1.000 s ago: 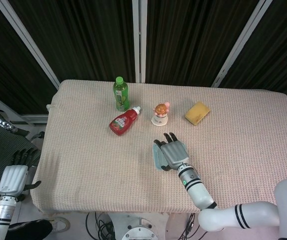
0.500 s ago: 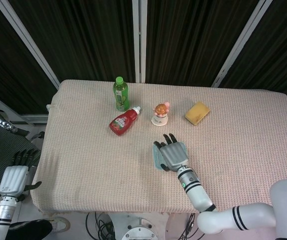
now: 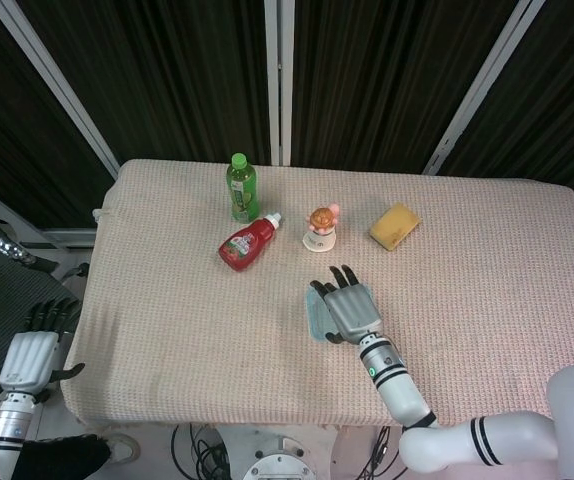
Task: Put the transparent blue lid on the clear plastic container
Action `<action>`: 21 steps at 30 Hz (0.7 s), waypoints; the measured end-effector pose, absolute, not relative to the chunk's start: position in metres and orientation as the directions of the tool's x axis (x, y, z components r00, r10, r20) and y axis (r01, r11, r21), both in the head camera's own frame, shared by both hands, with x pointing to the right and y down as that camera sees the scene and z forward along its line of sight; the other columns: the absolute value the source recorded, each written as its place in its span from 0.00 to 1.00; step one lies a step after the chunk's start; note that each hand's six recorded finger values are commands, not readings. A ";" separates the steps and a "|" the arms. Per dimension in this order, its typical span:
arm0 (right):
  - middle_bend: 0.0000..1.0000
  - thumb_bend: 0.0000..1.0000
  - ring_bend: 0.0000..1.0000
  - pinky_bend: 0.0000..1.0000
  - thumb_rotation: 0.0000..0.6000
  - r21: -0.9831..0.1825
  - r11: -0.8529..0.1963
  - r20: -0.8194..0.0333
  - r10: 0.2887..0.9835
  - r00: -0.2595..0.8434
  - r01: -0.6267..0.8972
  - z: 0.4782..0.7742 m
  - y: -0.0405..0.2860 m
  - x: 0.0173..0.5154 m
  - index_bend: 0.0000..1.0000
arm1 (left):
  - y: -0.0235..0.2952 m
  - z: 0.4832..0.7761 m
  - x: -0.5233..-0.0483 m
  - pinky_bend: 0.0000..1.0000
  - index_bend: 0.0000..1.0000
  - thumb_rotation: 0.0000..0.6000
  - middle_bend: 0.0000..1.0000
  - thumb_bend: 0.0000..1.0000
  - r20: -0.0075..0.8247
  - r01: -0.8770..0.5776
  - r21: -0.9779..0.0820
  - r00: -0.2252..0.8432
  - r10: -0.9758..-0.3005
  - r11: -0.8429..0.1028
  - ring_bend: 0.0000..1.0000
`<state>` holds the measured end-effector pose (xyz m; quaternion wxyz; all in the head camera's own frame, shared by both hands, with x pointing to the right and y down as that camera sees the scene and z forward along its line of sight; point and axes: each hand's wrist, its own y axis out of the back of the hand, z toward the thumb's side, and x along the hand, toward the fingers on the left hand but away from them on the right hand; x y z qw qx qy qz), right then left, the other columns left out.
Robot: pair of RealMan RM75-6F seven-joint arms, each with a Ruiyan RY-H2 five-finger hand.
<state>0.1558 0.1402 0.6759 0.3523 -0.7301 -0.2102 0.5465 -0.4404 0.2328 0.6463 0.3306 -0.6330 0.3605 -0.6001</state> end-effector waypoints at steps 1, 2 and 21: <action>0.31 0.00 0.02 0.00 1.00 -0.743 -0.664 -0.650 0.691 0.316 -0.078 0.675 0.140 0.155 0.18 | 0.233 0.646 -0.440 0.00 0.10 1.00 0.05 0.00 0.521 -0.060 -0.851 0.020 -0.853 -0.522 0.00; 0.31 0.00 0.02 0.00 1.00 -0.743 -0.665 -0.651 0.690 0.317 -0.077 0.675 0.139 0.154 0.18 | 0.233 0.646 -0.440 0.00 0.10 1.00 0.05 0.00 0.521 -0.059 -0.851 0.020 -0.853 -0.522 0.00; 0.30 0.00 0.01 0.00 1.00 -0.719 -0.689 -0.676 0.666 0.313 -0.087 0.684 0.140 0.152 0.17 | 0.232 0.647 -0.438 0.00 0.09 1.00 0.05 0.00 0.533 -0.058 -0.844 0.025 -0.846 -0.534 0.00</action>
